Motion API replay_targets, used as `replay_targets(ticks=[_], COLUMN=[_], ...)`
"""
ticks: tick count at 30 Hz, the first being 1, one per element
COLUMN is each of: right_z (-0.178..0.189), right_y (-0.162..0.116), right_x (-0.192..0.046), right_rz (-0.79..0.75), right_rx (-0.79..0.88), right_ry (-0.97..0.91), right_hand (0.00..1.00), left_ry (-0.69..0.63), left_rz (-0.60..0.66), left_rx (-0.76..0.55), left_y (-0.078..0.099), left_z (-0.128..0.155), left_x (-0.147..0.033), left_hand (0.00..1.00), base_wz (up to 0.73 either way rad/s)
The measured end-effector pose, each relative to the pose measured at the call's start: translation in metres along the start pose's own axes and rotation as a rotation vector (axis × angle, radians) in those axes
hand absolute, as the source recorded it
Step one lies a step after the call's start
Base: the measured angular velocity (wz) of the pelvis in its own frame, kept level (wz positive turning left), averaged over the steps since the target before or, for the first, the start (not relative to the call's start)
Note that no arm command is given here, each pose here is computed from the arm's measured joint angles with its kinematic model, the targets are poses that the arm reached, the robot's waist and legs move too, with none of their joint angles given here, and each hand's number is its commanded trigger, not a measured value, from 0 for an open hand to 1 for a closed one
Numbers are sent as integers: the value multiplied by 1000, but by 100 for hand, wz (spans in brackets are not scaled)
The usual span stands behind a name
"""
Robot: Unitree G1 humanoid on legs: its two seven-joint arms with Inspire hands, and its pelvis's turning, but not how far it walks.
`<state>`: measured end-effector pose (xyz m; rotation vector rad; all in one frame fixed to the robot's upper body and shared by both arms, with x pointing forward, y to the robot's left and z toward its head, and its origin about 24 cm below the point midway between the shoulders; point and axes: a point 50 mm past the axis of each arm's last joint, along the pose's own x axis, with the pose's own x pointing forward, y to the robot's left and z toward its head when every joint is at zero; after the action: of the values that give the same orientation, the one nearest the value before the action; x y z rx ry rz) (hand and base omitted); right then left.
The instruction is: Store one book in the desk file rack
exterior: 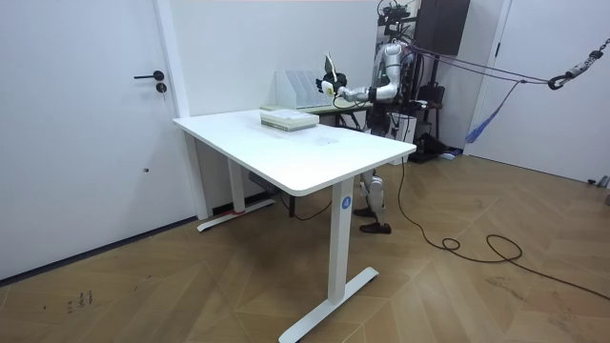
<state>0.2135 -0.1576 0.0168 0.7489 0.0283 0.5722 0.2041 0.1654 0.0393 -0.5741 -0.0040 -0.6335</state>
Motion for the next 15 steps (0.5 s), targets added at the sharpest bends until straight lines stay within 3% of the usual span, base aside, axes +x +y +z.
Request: replay_targets(ticks=[15], right_z=[-4], right_y=[2], right_x=[-3], right_rz=[35], right_rx=[29], right_ry=[21], right_hand=[0], left_ry=[54], left_rz=[45], left_rx=[-13], left_y=[12], left_z=[-8], left_x=[-8], left_hand=[100], base_wz=[-7])
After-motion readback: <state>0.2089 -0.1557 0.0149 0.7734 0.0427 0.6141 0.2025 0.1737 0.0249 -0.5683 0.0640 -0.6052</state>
